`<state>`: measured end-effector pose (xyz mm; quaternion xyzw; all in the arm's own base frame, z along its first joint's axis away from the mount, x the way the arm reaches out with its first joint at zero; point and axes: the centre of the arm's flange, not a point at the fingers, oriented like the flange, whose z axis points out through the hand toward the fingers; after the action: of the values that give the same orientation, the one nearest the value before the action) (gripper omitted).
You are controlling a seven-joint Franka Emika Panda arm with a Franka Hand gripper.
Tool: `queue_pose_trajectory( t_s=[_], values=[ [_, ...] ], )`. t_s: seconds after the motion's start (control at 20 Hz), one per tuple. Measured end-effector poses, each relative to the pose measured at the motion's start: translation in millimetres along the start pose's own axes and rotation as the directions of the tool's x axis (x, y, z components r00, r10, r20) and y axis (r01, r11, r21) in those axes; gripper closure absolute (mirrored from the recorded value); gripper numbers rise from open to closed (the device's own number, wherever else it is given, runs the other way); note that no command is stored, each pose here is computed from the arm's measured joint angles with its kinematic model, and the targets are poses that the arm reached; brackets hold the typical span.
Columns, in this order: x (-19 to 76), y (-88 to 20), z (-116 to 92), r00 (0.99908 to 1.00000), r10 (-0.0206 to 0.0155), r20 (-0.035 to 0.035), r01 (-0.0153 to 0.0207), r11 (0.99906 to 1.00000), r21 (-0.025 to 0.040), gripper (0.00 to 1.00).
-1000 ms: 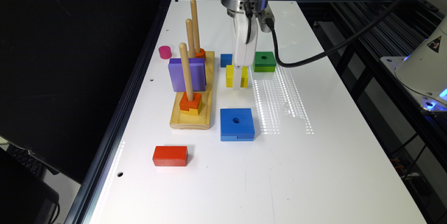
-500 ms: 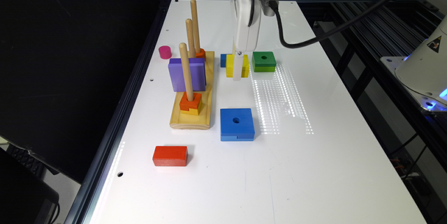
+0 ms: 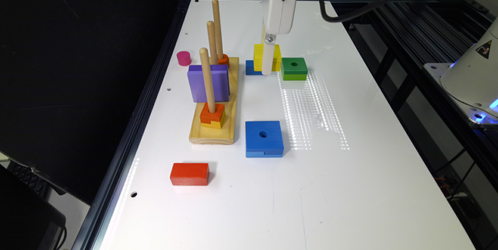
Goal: Pick up yellow block.
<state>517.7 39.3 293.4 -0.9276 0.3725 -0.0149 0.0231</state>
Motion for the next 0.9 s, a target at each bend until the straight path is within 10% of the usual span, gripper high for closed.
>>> queue_pose_trajectory(
  t_s=[0.9],
  values=[
    [-4.7,2.2,-58,0.999981,-0.0010,-0.0061,0.0010,0.999998,0.0015,1.00]
  ],
)
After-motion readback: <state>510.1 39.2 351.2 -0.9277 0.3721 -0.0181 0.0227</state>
